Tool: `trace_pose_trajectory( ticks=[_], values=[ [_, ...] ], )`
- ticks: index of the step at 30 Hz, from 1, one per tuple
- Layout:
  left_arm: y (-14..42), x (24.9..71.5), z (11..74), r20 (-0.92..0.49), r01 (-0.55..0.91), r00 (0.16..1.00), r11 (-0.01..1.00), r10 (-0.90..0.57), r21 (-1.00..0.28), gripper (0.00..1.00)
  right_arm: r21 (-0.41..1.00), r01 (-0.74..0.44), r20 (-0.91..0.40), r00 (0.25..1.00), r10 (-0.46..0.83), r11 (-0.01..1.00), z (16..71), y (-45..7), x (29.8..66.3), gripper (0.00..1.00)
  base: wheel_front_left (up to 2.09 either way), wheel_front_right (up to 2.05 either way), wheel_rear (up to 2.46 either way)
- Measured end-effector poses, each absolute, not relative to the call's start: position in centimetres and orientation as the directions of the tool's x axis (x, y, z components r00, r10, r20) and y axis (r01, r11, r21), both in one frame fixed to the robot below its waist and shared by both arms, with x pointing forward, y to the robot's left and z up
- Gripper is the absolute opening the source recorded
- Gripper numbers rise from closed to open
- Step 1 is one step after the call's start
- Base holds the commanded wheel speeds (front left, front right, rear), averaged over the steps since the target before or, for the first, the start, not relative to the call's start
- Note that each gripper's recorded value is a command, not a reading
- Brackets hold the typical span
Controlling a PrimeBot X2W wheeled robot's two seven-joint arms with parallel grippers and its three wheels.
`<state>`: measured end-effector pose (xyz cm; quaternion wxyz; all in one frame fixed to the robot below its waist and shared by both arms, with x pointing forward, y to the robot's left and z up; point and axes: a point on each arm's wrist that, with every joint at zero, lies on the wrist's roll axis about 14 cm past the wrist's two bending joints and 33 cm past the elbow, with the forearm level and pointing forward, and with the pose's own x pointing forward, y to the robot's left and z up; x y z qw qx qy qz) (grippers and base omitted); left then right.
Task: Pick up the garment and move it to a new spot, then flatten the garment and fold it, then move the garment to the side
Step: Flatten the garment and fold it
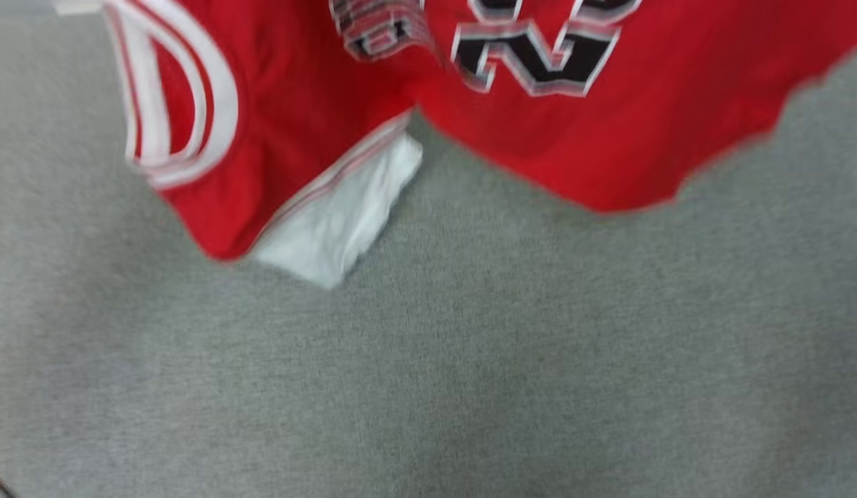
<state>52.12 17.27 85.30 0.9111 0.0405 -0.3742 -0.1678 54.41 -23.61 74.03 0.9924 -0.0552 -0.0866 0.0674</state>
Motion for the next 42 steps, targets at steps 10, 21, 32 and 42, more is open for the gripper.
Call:
trace_pose_trajectory(
  ticks=[10,21,32,42],
  values=[
    [18.7,63.8,83.5,0.643,0.213,0.712,0.960,-0.281,0.184,0.00,-0.138,-0.065,0.199,0.976,0.092,0.988,71.5,-23.9,65.0,0.00,0.00,0.00,0.00],
    [19.2,71.8,78.5,0.639,0.175,0.742,0.978,-0.204,0.110,0.00,-0.148,-0.009,0.213,0.976,0.041,0.989,66.3,-23.1,73.2,0.00,0.00,0.00,0.00],
    [18.3,73.6,64.1,0.421,0.237,0.877,0.970,-0.233,0.045,0.00,-0.130,-0.061,0.053,0.996,0.068,0.990,53.7,-21.5,73.8,0.00,0.00,0.00,0.00],
    [16.2,66.0,54.2,0.215,0.308,0.930,0.951,-0.299,-0.008,0.00,-0.101,-0.123,-0.101,0.989,0.112,0.987,47.0,-20.2,68.3,0.00,0.00,0.00,0.00]
  ],
)
